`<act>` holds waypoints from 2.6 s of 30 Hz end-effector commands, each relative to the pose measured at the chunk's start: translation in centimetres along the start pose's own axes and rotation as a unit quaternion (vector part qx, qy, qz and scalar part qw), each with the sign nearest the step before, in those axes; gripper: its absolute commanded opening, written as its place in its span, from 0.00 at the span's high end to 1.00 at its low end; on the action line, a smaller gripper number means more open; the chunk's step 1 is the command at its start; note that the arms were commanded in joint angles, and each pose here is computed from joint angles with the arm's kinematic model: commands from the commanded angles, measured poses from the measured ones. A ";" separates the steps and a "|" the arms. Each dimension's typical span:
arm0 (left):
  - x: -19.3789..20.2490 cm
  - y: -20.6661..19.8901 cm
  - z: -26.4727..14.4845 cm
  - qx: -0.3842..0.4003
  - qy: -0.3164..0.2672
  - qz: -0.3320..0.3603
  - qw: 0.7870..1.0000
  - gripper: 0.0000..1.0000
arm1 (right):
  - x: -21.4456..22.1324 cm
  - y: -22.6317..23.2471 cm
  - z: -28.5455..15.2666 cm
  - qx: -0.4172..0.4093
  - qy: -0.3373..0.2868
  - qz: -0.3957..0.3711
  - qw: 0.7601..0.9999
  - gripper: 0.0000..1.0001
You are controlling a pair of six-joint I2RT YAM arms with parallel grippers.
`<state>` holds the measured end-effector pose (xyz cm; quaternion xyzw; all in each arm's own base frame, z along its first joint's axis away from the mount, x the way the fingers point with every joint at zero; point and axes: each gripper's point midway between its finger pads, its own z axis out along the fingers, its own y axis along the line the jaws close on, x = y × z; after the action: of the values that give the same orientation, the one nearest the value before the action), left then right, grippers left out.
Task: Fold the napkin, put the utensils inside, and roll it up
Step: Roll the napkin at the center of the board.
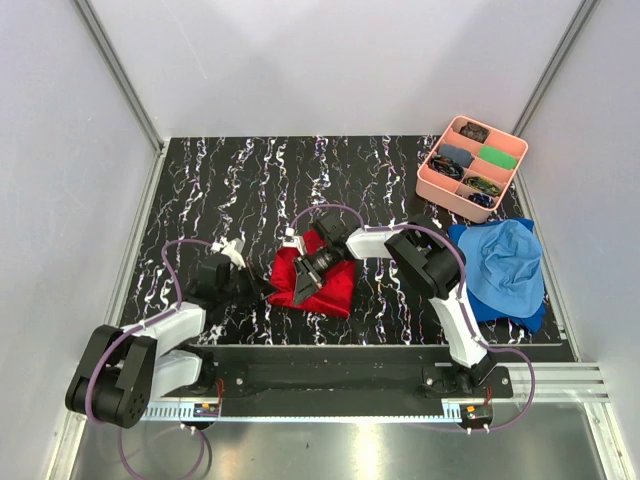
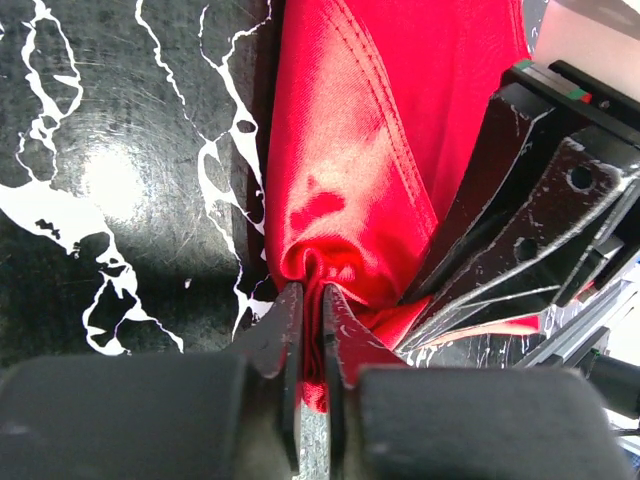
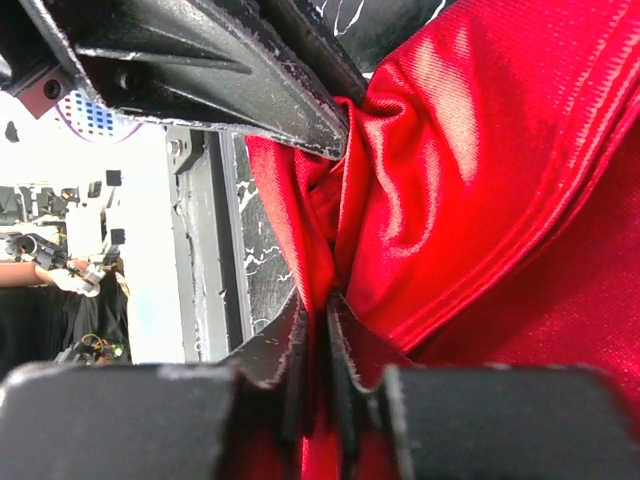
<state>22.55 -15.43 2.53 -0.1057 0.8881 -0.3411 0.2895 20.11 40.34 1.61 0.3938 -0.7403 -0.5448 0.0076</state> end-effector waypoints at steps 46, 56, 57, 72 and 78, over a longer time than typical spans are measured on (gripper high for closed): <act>0.8 1.2 0.3 -0.067 0.082 -0.014 0.994 1.00 | -3.0 7.3 -0.8 0.372 -0.066 -0.347 0.858 0.28; 0.8 1.2 0.3 -0.067 0.083 -0.013 0.994 1.00 | -1.4 5.9 0.5 0.380 -0.037 -0.343 0.858 0.28; 0.8 1.1 0.3 -0.066 0.082 -0.013 0.994 1.00 | -1.4 5.5 0.2 0.393 -0.037 -0.344 0.852 0.27; 0.9 1.1 0.2 -0.064 0.085 -0.012 0.994 1.00 | -1.2 2.2 -0.9 0.446 -0.012 -0.351 0.823 0.29; 0.8 1.0 0.3 -0.063 0.084 -0.012 0.994 1.00 | -2.5 4.3 -1.2 0.430 -0.027 -0.366 0.825 0.28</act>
<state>22.80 -15.45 1.99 -0.1127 0.9183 -0.3086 0.2211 18.75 39.82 3.04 0.5913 -0.7187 -0.1330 -0.3408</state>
